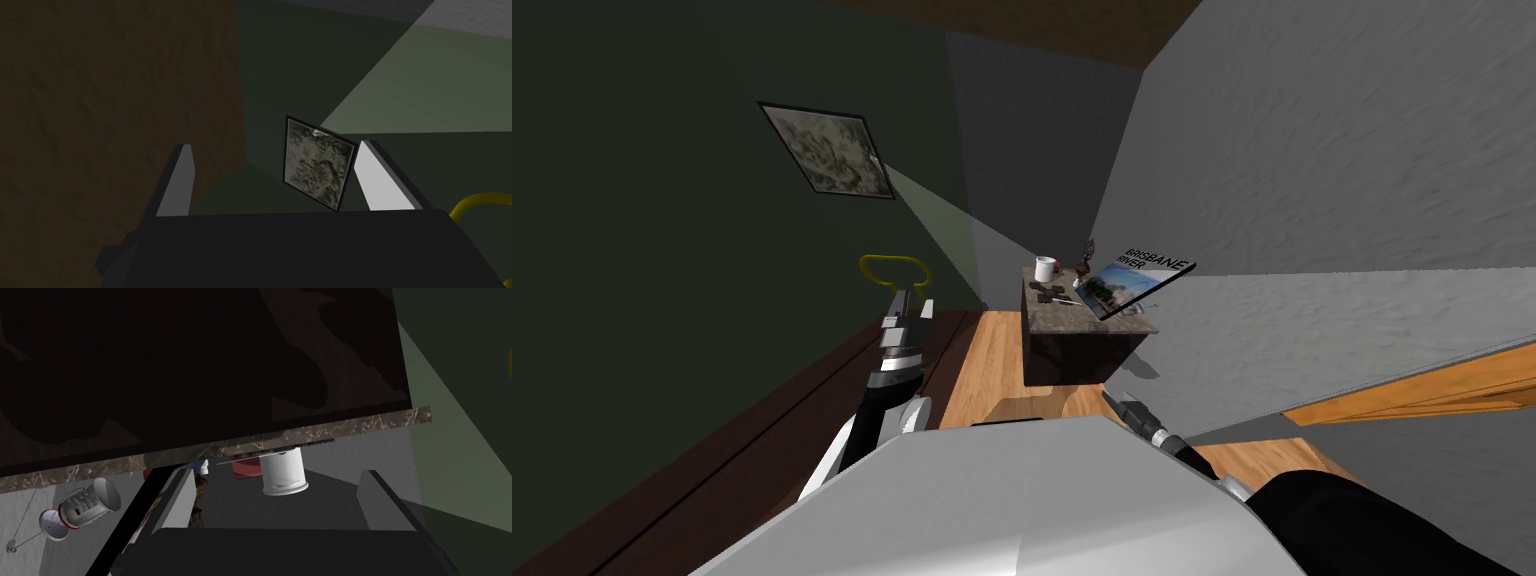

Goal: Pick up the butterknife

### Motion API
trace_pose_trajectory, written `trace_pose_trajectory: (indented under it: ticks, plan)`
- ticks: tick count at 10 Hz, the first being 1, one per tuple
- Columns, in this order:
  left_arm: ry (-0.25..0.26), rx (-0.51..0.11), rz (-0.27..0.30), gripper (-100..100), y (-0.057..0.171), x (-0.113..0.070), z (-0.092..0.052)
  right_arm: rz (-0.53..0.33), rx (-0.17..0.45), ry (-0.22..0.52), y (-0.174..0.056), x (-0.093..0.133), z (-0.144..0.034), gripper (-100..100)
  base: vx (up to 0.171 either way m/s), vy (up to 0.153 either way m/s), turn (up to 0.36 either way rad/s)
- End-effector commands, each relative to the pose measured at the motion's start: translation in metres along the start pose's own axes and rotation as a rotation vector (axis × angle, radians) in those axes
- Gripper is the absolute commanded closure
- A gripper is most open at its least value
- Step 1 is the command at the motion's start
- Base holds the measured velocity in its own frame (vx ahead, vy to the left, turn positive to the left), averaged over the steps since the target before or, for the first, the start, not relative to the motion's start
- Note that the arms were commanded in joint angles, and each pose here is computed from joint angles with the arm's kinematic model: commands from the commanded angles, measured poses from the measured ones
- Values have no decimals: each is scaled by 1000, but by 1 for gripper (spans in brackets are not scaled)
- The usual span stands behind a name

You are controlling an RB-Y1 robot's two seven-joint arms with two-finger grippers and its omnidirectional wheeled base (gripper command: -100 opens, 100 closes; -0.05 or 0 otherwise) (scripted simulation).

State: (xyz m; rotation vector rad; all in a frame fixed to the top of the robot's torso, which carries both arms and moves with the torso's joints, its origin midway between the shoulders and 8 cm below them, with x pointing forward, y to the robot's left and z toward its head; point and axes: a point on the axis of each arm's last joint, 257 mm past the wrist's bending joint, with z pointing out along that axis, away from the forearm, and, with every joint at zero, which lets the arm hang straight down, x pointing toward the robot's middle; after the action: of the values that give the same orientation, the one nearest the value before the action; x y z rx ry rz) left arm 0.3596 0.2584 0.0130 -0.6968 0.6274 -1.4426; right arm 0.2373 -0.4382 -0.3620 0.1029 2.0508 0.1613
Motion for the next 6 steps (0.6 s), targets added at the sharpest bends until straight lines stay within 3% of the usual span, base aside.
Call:
trace_pose_trajectory:
  ticks: [1, 3, 4, 6]
  plan:
    - [0, 0, 0, 0, 0, 0, 0, -31, 26, 40, -16, 16, -11, -100, 26, 108, 37]
    - [0, 0, 0, 0, 0, 0, 0, -166, 86, 161, -60, 44, -37, -100, 54, 143, 142]
    - [0, 0, 0, 0, 0, 0, 0, -165, 99, 176, -67, 50, -41, -100, 44, 135, 60]
    - [0, 0, 0, 0, 0, 0, 0, -299, 157, 305, -116, 72, -76, -100, 81, 154, 150]
